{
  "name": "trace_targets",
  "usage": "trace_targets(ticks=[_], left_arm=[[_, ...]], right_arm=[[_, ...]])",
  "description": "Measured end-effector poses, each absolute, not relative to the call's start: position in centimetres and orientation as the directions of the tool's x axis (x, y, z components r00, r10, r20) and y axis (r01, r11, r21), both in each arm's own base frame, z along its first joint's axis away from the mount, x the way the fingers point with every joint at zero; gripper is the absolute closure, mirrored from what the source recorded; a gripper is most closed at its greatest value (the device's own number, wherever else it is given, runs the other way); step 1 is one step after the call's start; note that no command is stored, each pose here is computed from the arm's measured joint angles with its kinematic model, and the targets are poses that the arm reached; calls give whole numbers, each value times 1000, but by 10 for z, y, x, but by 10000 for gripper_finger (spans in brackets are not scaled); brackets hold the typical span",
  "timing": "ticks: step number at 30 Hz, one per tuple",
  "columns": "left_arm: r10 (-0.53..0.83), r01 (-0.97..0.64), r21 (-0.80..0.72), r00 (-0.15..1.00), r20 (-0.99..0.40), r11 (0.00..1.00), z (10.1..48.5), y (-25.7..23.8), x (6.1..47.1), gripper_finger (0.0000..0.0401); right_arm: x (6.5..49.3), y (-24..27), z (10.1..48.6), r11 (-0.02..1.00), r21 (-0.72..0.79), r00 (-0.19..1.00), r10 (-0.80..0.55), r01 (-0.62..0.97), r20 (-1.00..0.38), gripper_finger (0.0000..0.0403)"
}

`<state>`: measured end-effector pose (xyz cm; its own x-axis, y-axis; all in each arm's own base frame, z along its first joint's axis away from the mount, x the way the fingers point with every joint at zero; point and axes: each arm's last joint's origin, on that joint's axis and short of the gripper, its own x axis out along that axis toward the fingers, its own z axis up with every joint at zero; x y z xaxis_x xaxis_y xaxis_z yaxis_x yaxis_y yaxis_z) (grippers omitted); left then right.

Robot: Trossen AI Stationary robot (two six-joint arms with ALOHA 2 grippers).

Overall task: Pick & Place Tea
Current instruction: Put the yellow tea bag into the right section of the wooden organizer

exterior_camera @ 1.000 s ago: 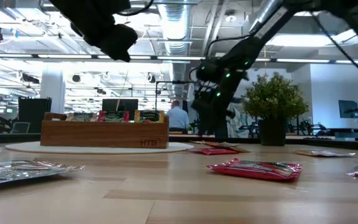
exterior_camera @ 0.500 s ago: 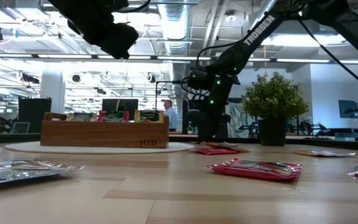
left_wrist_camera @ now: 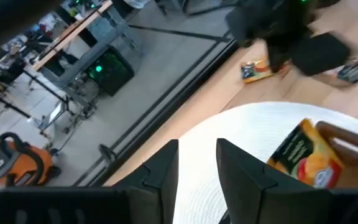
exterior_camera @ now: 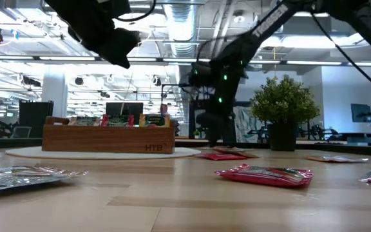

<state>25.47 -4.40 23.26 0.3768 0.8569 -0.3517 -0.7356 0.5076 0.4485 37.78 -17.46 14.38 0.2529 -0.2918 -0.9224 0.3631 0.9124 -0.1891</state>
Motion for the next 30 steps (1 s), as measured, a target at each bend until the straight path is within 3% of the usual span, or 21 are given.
trace_targets(ticks=[4,7,11,16,19,26,30], left_arm=[[866,-750,446,356,-352,489,231,-43,251,318],[872,-764,434,353,-340,478,232,-43,250,333],[874,-774,421,352,-334,472,232,-42,250,347],[874,-775,419,352,-336,473,232,-42,250,358],[859,-766,411,358,-367,494,231,-43,250,370],[859,-768,409,358,-365,493,231,-43,251,399],[858,-767,407,359,-367,495,231,-43,251,401]], right_arm=[[382,-147,160,955,-140,288,-216,263,-933,399],[382,-141,170,955,-154,306,-231,254,-924,402],[374,-168,180,912,-148,338,-287,382,-896,388],[358,-206,169,849,-138,298,-325,511,-897,335],[355,-218,171,808,-113,329,-358,578,-874,323],[353,-215,169,813,-113,298,-334,571,-894,392],[356,-205,168,818,-137,272,-337,559,-902,393]])
